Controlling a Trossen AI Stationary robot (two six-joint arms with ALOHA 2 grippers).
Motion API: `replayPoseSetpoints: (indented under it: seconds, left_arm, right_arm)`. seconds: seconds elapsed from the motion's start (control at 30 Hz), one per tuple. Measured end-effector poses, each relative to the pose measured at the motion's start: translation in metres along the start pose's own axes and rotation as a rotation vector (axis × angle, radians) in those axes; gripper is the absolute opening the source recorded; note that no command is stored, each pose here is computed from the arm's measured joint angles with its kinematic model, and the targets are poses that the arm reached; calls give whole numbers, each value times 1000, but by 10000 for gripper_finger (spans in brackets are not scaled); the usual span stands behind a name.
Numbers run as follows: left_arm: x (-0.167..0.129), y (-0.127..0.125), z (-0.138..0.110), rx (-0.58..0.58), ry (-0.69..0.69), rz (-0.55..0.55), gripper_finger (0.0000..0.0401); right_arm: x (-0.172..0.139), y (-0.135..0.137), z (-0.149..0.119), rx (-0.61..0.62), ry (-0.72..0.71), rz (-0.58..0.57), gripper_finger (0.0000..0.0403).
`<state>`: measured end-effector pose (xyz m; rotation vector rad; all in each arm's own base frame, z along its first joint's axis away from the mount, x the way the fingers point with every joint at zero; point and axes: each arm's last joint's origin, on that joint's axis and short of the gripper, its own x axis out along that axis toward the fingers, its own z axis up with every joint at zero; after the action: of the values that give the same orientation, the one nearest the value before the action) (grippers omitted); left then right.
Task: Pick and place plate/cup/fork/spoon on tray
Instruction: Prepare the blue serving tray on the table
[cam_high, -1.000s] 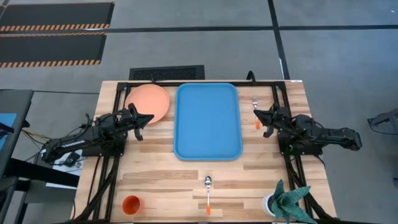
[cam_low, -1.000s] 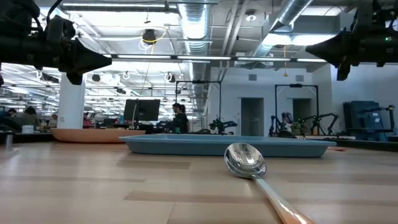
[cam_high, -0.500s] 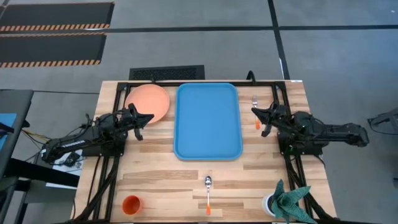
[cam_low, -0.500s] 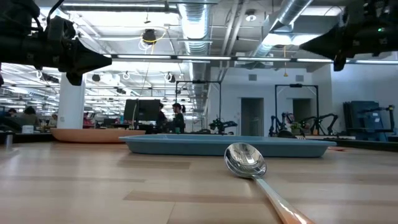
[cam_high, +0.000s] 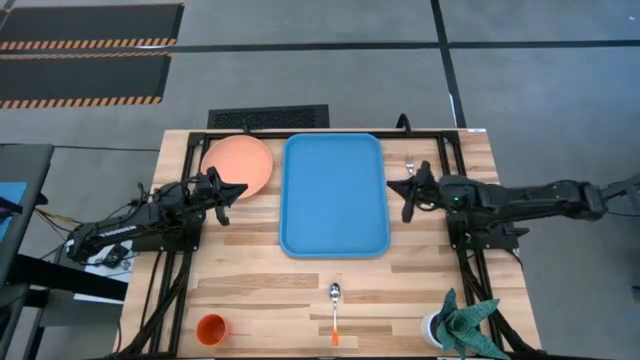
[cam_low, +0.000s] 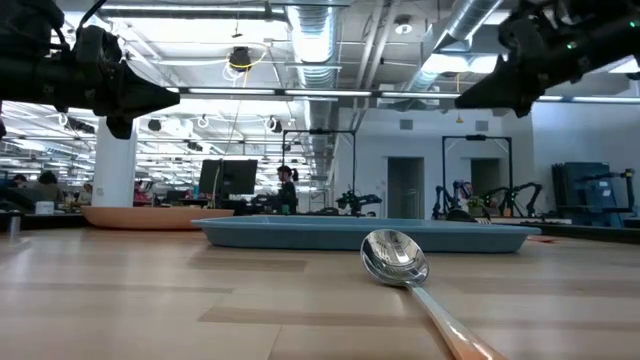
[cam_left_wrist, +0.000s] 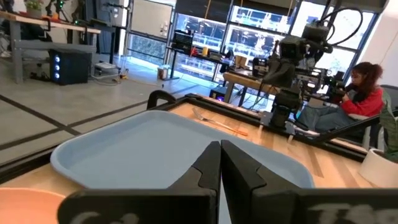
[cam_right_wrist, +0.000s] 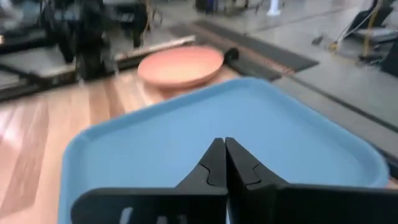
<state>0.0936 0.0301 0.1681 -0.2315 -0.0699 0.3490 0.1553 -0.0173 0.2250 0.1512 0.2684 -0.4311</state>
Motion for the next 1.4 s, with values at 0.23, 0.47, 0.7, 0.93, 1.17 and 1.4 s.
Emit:
replayPoseSetpoints:
  seconds: [0.23,0.47,0.7,0.93,1.17,1.4]
  left_arm:
    - [0,-1,0,0,9,-21,0]
    - [0,-2,-1,5,21,-59,0]
    - [0,-2,-1,45,20,-61,0]
    - [0,-2,-1,88,21,-61,0]
    - [0,-2,-1,113,20,-62,0]
    - [0,-2,-1,142,18,-61,0]
  right_arm:
    - [24,38,10,-114,191,94,5]
    - [55,90,5,-180,393,144,25]
    - [86,135,-9,-195,567,101,87]
    - [111,166,-18,-240,759,13,173]
    - [131,190,-37,-351,886,51,231]
    - [146,194,-47,-408,980,2,220]
